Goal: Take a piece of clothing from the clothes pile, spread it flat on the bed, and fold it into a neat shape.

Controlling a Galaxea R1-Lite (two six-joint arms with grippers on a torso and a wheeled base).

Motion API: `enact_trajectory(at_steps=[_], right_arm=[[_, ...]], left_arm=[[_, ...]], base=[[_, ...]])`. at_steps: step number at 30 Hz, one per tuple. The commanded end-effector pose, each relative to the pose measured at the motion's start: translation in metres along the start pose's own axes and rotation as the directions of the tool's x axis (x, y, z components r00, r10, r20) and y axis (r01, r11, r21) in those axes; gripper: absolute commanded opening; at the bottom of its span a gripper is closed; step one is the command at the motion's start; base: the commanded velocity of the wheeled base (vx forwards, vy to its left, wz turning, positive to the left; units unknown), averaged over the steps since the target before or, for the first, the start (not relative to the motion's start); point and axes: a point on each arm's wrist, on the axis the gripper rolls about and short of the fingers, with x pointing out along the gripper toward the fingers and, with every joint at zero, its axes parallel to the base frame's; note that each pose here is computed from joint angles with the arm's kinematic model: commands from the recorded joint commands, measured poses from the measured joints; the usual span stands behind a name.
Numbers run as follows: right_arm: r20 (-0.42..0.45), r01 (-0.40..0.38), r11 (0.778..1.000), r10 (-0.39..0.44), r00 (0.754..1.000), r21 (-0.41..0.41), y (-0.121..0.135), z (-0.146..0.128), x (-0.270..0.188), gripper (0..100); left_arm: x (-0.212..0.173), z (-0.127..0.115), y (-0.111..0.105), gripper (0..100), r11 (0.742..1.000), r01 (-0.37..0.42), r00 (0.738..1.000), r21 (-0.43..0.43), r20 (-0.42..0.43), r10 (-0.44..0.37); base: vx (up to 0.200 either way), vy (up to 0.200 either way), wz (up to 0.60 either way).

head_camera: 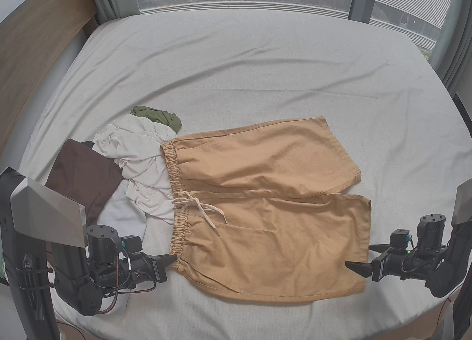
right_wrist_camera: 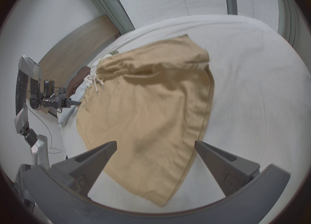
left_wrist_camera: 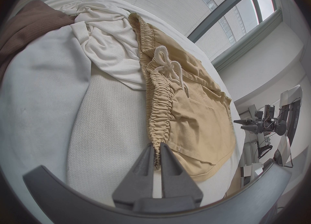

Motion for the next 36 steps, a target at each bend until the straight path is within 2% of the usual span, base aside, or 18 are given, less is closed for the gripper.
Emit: enact_trajectory(at_steps=[1, 7, 13, 22, 33, 36], right_arm=[[-0.083, 0.002, 1.000, 0.000, 0.997, 0.025, 0.000, -0.012, -0.004, 100], [-0.140, -0.001, 0.999, 0.006, 0.990, 0.035, 0.003, -0.015, -0.010, 100], [-0.229, -0.012, 0.999, 0.023, 0.973, 0.049, 0.008, -0.022, -0.019, 100], [-0.283, -0.034, 0.996, 0.056, 0.958, 0.081, 0.007, -0.032, -0.012, 100], [-0.310, -0.061, 0.991, 0.094, 0.946, 0.115, -0.001, -0.048, 0.008, 100], [-0.287, -0.126, 0.984, 0.159, 0.945, 0.130, 0.000, -0.046, 0.008, 100]], left_arm=[[0.000, 0.000, 0.000, 0, 1.000, 0.000, 1.000, 0.000, 0.002, 0.000], [0.000, 0.000, 0.000, 0, 1.000, -0.002, 1.000, 0.002, 0.003, 0.002], [0.000, 0.000, 0.000, 0, 1.000, 0.000, 1.000, 0.002, 0.002, 0.000], [0.000, 0.000, -0.001, 0, 1.000, 0.000, 1.000, 0.004, 0.000, 0.000], [0.000, 0.000, -0.001, 0, 1.000, 0.000, 1.000, 0.004, 0.000, 0.000], [0.000, 0.000, -0.001, 0, 1.000, 0.002, 1.000, 0.005, 0.001, -0.002]], base=[[0.000, 0.000, 0.00], [0.000, 0.000, 0.00], [0.000, 0.000, 0.00], [0.000, 0.000, 0.00], [0.000, 0.000, 0.00], [0.000, 0.000, 0.00]])
